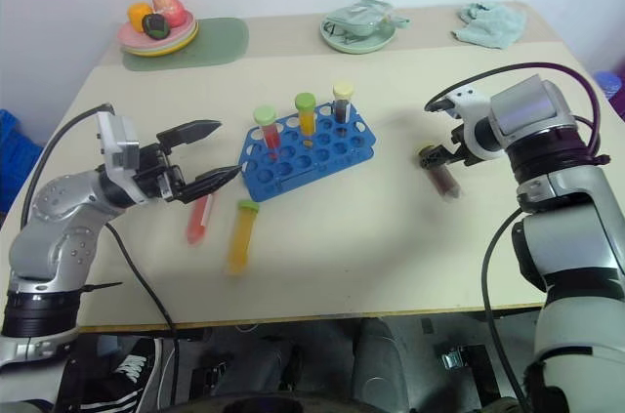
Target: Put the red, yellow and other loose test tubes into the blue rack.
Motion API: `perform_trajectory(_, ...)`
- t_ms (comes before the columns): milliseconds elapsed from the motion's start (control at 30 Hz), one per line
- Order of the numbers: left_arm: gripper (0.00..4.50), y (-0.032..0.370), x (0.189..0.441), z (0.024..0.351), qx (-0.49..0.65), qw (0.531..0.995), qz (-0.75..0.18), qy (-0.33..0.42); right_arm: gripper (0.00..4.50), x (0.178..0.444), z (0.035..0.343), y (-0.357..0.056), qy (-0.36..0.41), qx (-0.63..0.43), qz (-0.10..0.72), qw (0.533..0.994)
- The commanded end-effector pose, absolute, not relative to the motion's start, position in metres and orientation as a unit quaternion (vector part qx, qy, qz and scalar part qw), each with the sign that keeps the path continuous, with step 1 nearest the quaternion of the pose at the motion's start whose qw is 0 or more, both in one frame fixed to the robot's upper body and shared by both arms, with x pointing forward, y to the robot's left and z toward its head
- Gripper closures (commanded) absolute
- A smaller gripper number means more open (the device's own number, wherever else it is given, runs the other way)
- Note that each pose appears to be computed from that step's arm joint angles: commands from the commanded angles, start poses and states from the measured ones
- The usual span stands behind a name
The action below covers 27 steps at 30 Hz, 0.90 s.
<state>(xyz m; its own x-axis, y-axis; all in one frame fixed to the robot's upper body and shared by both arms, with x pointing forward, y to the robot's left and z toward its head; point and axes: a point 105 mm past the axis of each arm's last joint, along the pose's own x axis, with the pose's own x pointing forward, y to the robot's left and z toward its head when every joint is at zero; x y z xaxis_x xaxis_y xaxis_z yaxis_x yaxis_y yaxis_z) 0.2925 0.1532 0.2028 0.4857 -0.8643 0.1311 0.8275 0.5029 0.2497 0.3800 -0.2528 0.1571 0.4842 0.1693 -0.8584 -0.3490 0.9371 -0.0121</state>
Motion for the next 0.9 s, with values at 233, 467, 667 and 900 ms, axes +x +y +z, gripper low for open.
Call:
perform_trajectory(233, 0.09, 0.156, 0.284, 0.217, 0.068, 0.864, -0.477, -0.143, 0.00, 0.382, 0.154, -0.257, 0.480, -0.120, 0.133, 0.859)
perform_trajectory(467, 0.09, 0.158, 0.282, 0.216, 0.071, 0.866, -0.476, -0.139, 0.00, 0.374, 0.144, -0.257, 0.496, -0.116, 0.135, 0.850)
perform_trajectory(667, 0.00, 0.158, 0.283, 0.215, 0.069, 0.866, -0.475, -0.139, 1.78, 0.372, 0.138, -0.256, 0.499, -0.104, 0.130, 0.850)
perform_trajectory(900, 0.00, 0.158, 0.284, 0.215, 0.072, 0.865, -0.477, -0.137, 3.74, 0.376, 0.145, -0.248, 0.481, -0.100, 0.147, 0.858)
